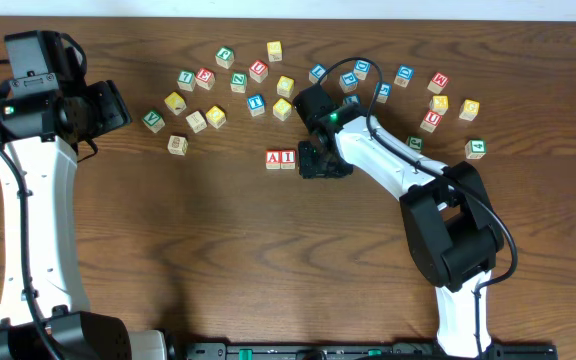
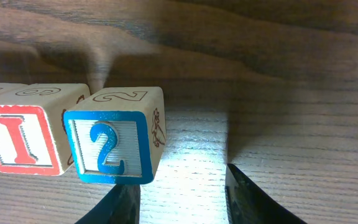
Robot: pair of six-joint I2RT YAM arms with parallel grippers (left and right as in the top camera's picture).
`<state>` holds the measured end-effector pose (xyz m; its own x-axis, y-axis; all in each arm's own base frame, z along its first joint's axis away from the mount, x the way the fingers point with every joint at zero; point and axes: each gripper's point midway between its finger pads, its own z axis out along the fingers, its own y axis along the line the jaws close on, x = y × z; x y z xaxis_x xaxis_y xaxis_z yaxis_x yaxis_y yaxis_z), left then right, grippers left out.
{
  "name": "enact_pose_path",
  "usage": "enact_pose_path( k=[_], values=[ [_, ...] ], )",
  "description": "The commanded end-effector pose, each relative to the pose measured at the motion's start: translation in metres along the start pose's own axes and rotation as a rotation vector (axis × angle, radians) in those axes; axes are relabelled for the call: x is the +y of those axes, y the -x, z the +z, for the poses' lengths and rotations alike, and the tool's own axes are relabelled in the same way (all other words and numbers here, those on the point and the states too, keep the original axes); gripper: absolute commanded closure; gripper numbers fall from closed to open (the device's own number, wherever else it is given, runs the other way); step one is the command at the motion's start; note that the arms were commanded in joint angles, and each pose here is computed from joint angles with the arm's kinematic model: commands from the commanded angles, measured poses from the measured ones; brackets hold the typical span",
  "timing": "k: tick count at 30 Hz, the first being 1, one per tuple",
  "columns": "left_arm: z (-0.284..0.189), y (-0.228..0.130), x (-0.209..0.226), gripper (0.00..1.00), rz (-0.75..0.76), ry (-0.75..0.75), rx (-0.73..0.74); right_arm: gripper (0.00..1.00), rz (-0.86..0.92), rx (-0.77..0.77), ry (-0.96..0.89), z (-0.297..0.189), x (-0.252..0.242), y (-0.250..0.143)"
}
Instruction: Spell out AI2
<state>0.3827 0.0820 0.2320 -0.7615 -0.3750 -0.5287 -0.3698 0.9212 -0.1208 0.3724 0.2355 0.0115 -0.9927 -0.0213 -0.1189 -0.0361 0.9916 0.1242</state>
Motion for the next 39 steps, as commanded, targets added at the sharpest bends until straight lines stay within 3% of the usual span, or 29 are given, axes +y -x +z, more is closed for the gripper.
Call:
enact_pose_path(
  k=[1, 15, 39],
  values=[
    [-0.001, 0.001, 0.001, 0.32, 0.005, 0.008, -0.001, 0.61, 0.011, 0.000, -0.015, 0.004, 0.000, -0.001],
    [-0.001, 0.001, 0.001, 0.31, 0.005, 0.008, -0.002, 0.61, 0.008, 0.066, -0.055, 0.002, -0.014, -0.015],
    [-0.001, 0.001, 0.001, 0.31, 0.005, 0.008, -0.002, 0.62, 0.057, -0.067, -0.056, 0.002, -0.028, 0.024]
  ],
)
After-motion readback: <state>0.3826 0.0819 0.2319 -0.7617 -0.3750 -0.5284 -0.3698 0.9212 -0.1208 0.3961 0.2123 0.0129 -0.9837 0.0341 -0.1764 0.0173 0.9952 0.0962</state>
